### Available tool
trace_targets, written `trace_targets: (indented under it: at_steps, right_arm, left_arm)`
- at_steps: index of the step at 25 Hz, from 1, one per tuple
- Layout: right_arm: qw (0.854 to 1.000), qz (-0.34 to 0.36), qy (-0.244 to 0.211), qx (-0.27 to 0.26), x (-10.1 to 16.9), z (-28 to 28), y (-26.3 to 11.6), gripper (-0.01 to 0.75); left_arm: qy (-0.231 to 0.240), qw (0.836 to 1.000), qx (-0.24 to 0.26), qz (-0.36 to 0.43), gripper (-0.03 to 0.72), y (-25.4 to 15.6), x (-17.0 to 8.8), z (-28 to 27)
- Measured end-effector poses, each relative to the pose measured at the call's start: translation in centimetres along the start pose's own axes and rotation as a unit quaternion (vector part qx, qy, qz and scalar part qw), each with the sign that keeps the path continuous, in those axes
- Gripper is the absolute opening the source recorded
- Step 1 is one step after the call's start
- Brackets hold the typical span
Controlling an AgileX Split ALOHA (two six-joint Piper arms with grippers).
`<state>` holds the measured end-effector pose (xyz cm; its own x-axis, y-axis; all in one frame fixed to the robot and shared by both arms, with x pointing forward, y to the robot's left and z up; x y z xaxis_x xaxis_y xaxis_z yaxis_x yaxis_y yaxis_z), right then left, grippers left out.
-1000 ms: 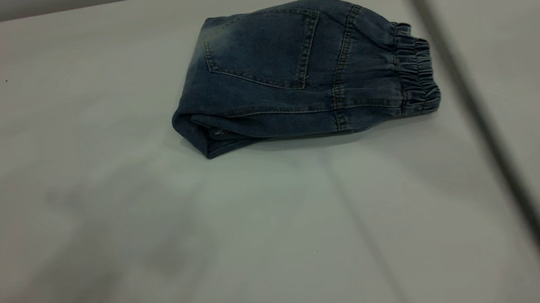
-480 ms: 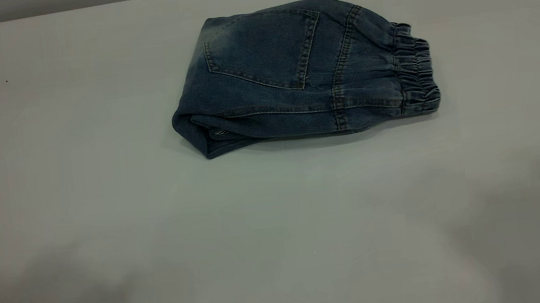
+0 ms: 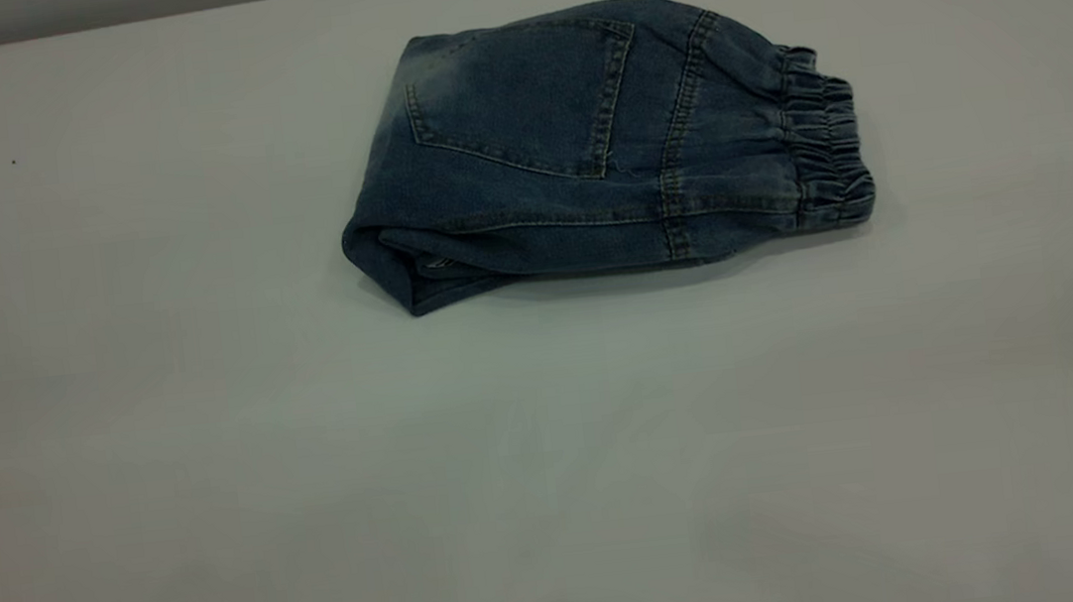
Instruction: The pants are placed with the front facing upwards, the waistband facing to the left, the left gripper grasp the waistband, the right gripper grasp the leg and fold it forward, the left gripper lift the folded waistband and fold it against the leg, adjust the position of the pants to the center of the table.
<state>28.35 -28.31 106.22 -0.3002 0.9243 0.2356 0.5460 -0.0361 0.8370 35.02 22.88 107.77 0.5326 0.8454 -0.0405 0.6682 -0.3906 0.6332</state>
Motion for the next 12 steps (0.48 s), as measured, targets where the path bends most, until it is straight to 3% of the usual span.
trace_targets:
  at_steps: [3,7,12]
  right_arm:
    - [1.000,0.014,-0.005,-0.009,-0.9,0.2,-2.2,0.332]
    - [1.000,0.000,-0.016,0.018,-1.5,1.9,-4.2,0.320]
    - [1.000,-0.026,0.003,0.006,-1.0,2.1,-3.9,0.293]
  left_arm:
    - [0.000,1.000,-0.003,-0.009,0.554,-2.0,0.0,0.1]
    - [0.000,1.000,-0.006,-0.017,0.554,-4.3,-0.1,0.5]
    - [0.002,1.000,-0.006,-0.015,0.554,-7.5,0.0,1.5]
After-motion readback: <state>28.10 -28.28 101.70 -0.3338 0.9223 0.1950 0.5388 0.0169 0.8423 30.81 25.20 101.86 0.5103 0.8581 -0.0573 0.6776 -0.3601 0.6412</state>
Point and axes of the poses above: a point on each arm's last joint axis where the gripper is mounted, z pointing out along that axis toward the gripper, x along the wrist's bending axis when the last joint is at zero, y = z × x, the point moved 6 cm from there along z, pointing out along that axis toward the gripper, and after that the axes turned 2 degrees about z, right-handed, at the moved point
